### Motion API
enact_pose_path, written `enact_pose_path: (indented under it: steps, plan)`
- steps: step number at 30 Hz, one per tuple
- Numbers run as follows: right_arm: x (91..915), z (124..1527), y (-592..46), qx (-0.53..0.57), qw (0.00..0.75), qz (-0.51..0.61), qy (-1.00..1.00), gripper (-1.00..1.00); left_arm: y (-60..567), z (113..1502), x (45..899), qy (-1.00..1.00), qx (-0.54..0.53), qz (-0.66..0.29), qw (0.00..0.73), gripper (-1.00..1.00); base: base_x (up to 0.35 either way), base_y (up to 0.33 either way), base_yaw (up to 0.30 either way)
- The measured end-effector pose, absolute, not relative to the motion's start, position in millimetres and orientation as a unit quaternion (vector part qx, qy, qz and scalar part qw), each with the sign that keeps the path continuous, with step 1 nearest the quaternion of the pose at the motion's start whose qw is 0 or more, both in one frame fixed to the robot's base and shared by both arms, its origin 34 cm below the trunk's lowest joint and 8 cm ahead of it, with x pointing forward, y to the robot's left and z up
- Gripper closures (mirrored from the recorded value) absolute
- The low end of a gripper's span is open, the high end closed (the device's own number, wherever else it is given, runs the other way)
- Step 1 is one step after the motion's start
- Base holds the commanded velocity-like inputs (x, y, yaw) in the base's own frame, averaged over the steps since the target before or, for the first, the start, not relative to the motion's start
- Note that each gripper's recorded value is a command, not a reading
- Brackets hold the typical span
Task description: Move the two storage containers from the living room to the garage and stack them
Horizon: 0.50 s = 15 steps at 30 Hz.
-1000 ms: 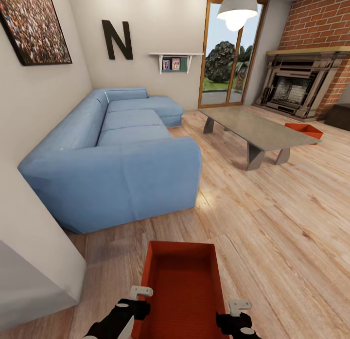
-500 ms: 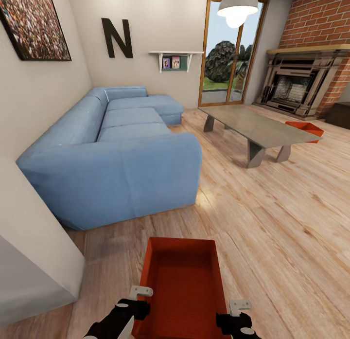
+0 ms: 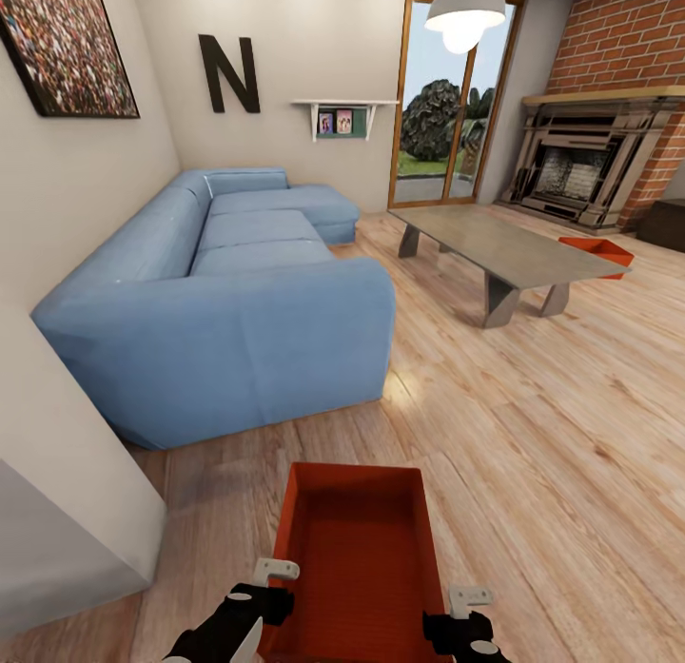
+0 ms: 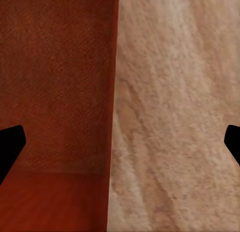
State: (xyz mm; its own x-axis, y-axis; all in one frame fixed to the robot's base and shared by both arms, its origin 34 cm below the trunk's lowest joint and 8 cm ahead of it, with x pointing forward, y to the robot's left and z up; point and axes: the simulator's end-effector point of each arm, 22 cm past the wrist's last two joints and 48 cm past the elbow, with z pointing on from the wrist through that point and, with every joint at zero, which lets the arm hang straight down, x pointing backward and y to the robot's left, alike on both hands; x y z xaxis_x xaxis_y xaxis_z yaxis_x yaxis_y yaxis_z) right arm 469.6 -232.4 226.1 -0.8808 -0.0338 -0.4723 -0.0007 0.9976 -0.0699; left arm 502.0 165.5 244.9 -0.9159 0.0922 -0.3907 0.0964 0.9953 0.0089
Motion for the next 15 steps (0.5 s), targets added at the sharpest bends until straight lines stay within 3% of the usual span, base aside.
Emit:
enact_pose_path:
  steps: [15]
  plan:
    - [461.0,192.6,-232.4,-0.009,0.244,-0.034,0.969,-1.00,165.3,211.5,493.7,0.979,0.048,-0.006,0.200,-1.00,0.000,0.000,0.000]
